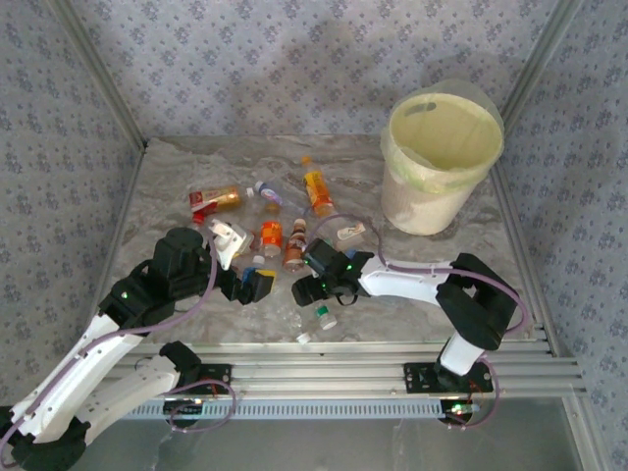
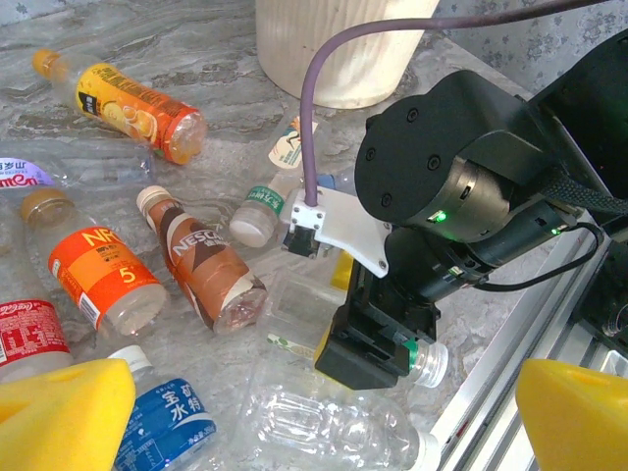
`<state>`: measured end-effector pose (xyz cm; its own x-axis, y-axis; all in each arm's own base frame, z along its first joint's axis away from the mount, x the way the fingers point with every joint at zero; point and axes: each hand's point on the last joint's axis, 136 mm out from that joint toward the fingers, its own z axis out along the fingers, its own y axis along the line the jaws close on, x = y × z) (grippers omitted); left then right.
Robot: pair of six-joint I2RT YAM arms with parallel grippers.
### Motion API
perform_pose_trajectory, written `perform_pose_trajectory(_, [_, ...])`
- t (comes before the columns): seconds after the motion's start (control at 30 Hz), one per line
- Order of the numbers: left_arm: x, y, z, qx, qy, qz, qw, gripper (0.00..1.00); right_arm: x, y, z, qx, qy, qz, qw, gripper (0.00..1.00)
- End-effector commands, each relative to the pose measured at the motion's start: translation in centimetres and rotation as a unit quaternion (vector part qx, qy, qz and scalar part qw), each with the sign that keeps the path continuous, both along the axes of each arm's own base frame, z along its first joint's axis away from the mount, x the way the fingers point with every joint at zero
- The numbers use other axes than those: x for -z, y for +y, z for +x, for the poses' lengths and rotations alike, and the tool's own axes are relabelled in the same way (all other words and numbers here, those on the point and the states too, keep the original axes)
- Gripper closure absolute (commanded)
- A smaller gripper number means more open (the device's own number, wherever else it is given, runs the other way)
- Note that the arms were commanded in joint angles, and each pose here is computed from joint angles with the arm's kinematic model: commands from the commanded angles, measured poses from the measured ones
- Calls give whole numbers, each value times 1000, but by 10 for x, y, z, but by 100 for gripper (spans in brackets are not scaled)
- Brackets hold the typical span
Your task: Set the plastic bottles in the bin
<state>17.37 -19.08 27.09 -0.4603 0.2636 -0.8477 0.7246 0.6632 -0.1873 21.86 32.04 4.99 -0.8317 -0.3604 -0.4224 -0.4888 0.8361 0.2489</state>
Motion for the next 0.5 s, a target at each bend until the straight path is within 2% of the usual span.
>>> perform_pose_trajectory(0.0, [-2, -3, -2, 6, 0, -10, 1000, 0, 12, -16, 7, 14, -6, -37, 999, 21])
perform_pose_trajectory(0.37, [-1, -4, -1, 6, 3, -9, 1000, 0, 21, -24, 14, 20, -14, -82, 996, 23])
perform_pose_trajectory(0.47, [0, -5, -1, 6, 4, -8, 1000, 0, 20, -22, 15, 20, -18, -80, 996, 26])
